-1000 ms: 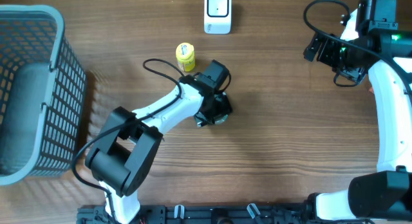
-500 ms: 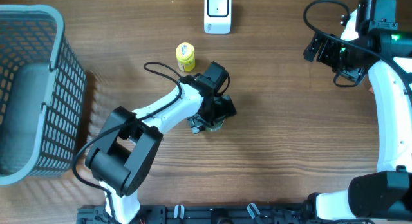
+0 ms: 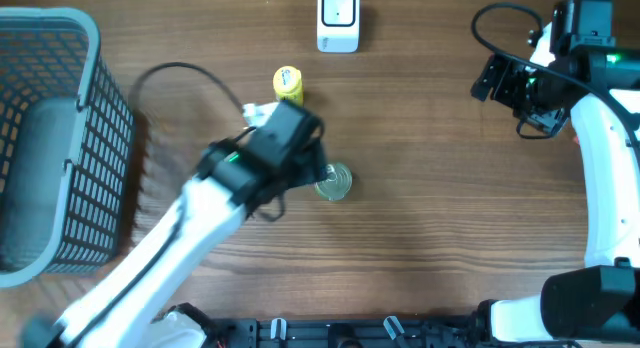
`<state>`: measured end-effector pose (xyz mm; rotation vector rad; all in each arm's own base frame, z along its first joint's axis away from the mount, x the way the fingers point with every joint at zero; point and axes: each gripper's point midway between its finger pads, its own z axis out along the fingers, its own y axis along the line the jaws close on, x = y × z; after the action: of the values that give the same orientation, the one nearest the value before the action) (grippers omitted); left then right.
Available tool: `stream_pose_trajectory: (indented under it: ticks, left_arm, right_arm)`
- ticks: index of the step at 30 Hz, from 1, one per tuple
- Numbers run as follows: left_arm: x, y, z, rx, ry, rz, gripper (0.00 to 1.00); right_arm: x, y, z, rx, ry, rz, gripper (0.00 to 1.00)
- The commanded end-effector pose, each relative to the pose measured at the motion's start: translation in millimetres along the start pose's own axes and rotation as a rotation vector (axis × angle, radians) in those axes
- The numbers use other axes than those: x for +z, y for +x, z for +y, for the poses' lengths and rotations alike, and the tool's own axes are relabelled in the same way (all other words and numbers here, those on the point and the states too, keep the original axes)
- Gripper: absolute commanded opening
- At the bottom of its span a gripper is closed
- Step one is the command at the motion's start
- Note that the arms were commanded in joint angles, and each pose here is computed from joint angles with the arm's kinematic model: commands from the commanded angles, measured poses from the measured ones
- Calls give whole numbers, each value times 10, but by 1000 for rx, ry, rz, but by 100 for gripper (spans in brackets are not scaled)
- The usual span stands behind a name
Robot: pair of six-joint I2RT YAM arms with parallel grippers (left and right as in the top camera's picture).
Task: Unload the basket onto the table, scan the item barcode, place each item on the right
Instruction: 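Carry the tuna can rightward with the left gripper toward the right gripper, then grasp the tuna can with the right gripper and open the left gripper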
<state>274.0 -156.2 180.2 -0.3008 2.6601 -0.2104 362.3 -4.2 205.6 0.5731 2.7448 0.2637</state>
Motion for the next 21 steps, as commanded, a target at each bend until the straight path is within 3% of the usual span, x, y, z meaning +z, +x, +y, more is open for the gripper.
stream_pose_trajectory:
  ticks: [1, 2, 6, 13, 21]
  left_arm:
    - [-863, -459, 568, -92, -34, -356, 100]
    - [-1335, -524, 821, -154, 11, -503, 100]
    - [-1804, -442, 1058, -174, 83, -632, 100]
    - [-1865, -259, 1320, -172, 16, -630, 100]
    - [-1874, -271, 1326, -175, 14, -638, 100]
  right_arm:
    - [254, 372, 230, -45, 49, 109, 100]
    - [435, 654, 582, -143, 44, 174, 100]
    - [845, 1100, 1269, -359, 0, 225, 100]
    - [1395, 1727, 1673, -451, 2, 349, 100]
    - [1625, 2087, 1868, -527, 15, 366, 100]
